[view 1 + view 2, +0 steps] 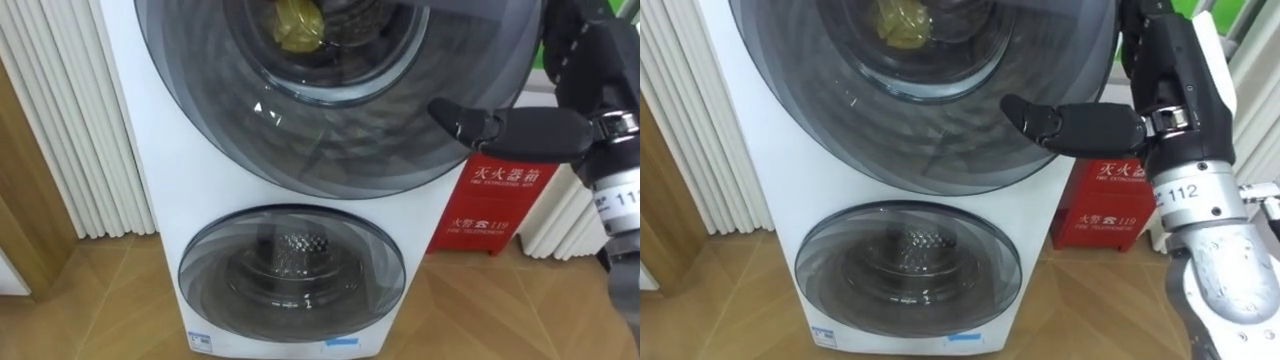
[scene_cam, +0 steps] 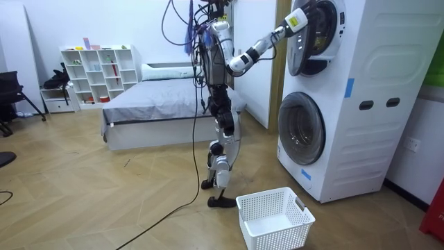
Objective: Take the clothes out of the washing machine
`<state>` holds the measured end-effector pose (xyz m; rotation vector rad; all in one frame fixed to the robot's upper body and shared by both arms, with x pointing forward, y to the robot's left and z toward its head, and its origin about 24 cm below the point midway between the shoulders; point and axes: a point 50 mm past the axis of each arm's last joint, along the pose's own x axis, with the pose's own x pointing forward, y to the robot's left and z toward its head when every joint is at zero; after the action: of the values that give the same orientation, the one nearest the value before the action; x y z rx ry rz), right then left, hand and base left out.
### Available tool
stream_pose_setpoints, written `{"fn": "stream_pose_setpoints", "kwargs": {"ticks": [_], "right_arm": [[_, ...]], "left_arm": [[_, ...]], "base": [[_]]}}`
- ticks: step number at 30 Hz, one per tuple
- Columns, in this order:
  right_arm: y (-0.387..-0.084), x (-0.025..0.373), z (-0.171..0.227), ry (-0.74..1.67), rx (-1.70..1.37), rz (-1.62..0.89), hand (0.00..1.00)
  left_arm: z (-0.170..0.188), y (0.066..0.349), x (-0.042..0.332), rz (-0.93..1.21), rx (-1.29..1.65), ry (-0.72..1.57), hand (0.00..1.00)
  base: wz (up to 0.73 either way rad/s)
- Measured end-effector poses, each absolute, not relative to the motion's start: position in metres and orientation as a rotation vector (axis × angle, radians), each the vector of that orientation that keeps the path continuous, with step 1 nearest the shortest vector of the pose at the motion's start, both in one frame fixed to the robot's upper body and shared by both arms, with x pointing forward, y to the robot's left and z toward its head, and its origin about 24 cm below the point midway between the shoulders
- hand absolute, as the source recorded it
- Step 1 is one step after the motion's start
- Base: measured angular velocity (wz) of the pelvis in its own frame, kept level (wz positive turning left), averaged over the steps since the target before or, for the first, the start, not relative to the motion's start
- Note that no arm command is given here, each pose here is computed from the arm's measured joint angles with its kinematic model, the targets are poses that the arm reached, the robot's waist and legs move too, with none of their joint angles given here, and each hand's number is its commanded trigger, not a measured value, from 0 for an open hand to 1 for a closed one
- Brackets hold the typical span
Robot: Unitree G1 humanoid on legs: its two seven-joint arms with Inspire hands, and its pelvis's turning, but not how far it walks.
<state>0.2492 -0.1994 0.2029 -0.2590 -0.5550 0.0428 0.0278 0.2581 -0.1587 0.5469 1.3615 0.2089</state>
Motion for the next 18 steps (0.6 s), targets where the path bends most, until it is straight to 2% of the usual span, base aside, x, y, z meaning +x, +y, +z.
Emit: {"fn": "stream_pose_setpoints", "kwargs": {"ticks": [8,18], "right_arm": [[-0.188,0.236,0.219,-0.638,-0.216,0.131,0.0],[-0.184,0.237,0.217,-0.629,-0.192,0.17,0.0]], "left_arm": [[-0.159,0.259,0.02,0.204,0.545,1.371,0.0],[-0.16,0.256,0.022,0.154,0.573,1.375,0.0]], "base": [[-0.05],[-0.07]]}}
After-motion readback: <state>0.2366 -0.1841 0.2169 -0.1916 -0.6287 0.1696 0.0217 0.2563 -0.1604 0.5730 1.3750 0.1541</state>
